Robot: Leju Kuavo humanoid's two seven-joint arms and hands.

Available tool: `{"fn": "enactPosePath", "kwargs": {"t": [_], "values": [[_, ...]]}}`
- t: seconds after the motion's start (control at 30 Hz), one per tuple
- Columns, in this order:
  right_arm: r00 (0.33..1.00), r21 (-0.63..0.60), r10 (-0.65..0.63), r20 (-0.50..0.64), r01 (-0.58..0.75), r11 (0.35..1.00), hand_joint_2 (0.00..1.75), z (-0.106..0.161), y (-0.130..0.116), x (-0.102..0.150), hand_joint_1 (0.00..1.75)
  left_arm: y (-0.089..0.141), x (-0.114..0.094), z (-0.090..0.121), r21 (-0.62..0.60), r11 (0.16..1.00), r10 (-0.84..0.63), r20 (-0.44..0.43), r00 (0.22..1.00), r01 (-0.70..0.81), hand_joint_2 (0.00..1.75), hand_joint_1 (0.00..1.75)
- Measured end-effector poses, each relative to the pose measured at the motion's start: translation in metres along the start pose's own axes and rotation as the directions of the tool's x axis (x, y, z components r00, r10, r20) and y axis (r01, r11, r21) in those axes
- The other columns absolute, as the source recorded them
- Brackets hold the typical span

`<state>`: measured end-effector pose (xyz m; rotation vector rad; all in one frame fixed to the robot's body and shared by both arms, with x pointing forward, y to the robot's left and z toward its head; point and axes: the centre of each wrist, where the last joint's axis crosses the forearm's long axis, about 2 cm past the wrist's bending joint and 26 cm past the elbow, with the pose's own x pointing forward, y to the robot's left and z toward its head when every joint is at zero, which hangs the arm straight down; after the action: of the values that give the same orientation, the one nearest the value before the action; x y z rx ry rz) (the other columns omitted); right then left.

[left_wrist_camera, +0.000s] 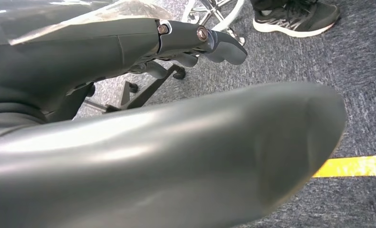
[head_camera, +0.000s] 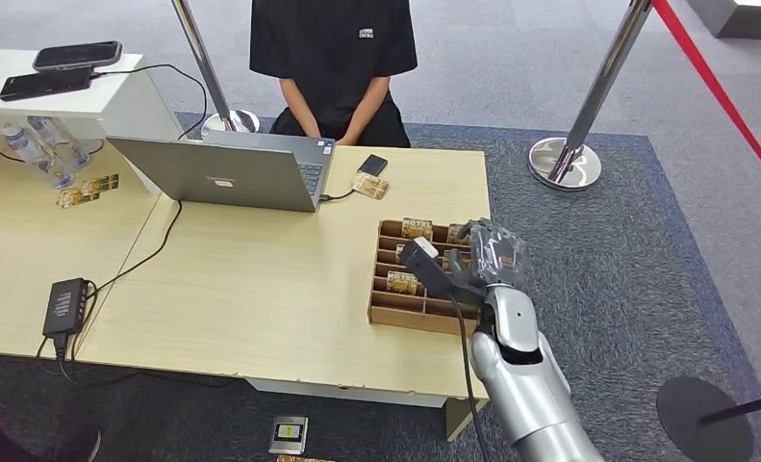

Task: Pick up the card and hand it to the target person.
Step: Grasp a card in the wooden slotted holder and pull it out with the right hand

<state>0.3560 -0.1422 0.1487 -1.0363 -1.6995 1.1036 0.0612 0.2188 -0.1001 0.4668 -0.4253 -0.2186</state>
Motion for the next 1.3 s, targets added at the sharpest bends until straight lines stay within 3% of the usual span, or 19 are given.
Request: {"fn": "enactPosePath", "kwargs": {"t": [0.47, 1.3], "values": [[0.999, 0.033, 0.021, -0.024, -0.020, 0.999, 1.75, 0.001, 0.009, -0.003, 0.91, 0.000, 0.000, 0.000, 0.000, 1.000, 0.000, 0.005, 1.000, 0.000, 0.00, 0.00], [0.998, 0.046, 0.043, -0.050, -0.040, 0.998, 1.75, 0.006, 0.014, -0.007, 1.00, 0.001, 0.002, -0.001, 0.000, 1.000, -0.001, 0.025, 1.000, 0.001, 0.00, 0.00]]}}
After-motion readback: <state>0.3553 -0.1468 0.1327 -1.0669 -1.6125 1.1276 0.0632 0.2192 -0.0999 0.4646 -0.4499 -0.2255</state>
